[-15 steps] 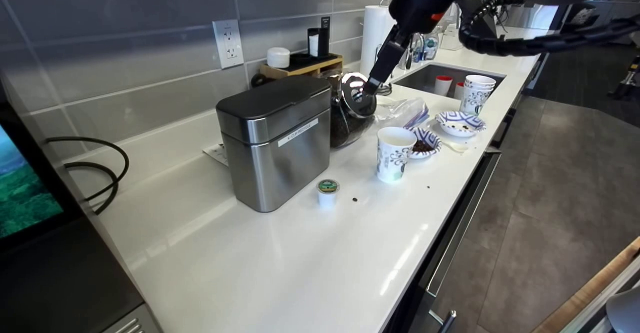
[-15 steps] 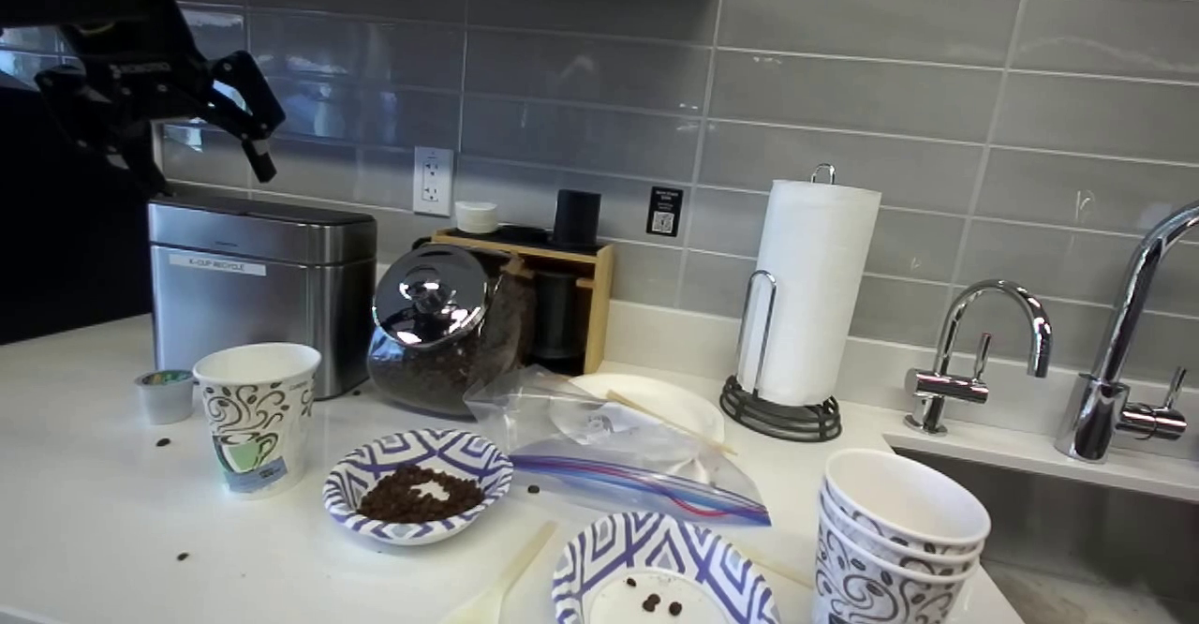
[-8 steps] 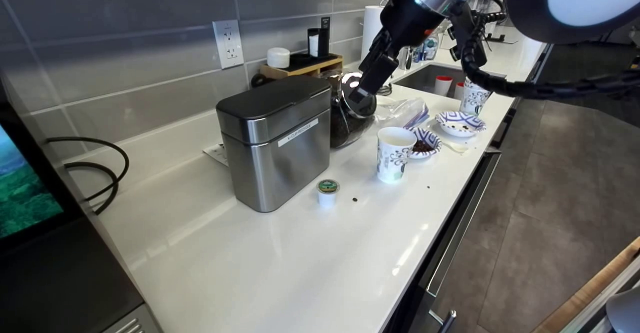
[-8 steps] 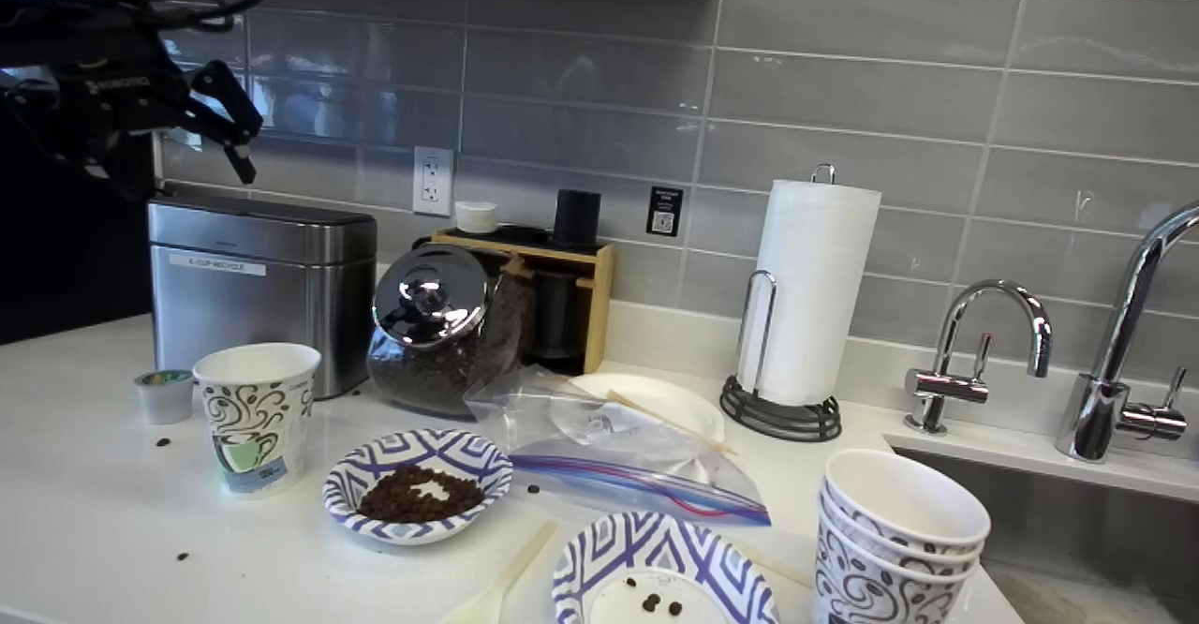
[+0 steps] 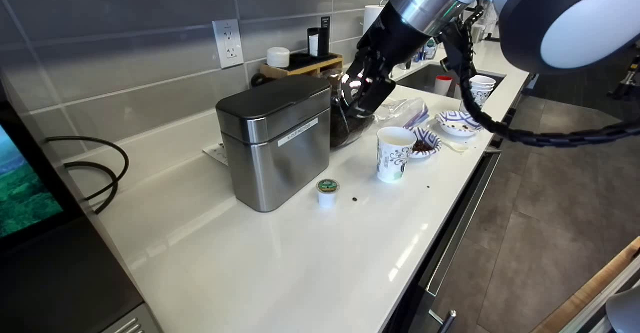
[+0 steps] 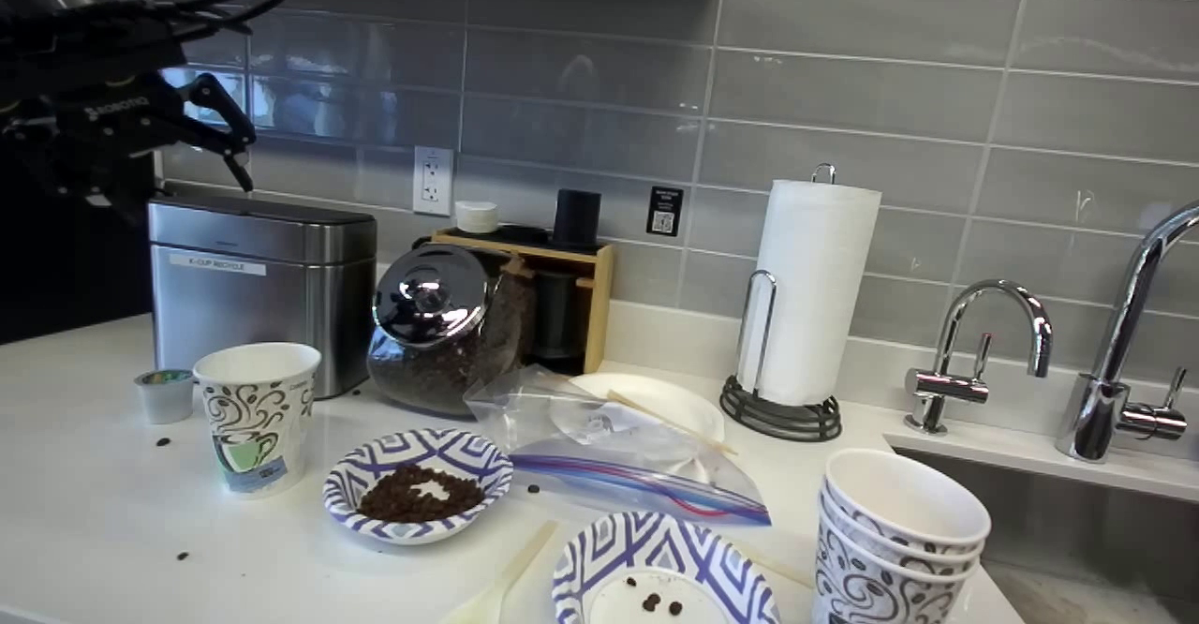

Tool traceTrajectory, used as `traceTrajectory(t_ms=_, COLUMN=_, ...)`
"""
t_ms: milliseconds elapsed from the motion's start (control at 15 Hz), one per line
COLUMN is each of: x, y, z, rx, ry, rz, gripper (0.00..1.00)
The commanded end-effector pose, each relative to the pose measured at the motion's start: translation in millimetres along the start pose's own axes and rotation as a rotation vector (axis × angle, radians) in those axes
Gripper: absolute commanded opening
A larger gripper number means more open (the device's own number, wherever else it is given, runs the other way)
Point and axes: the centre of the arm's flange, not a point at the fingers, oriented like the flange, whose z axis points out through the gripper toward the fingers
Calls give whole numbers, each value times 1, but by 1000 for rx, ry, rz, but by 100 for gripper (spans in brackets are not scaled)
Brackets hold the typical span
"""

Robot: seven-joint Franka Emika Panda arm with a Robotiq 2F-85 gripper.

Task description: Open the lid of the bin, then put the coffee pod in the bin and close the lid of the bin

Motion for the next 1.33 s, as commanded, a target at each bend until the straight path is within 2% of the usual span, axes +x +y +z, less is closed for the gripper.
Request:
traceTrajectory(t_ms=0, x=6, y=-9, z=18, rx=-54, ry=16, rz=-88, gripper=100)
traceTrajectory(t_ms=67, x=1, y=-3, z=4, rx=-24, ry=6, rz=-59, gripper=100)
traceTrajectory(t_ms=400, x=1, y=-3, z=6, rx=-39, ry=6, rz=-86, gripper=100)
traceTrajectory(t_ms=867, x=10, y=-2, z=20, rx=-56, ry=161, rz=-140, gripper=100)
traceTrajectory(t_ms=1267, x=14, y=4, z=37, rx=-56, ry=154, rz=-205, gripper=100)
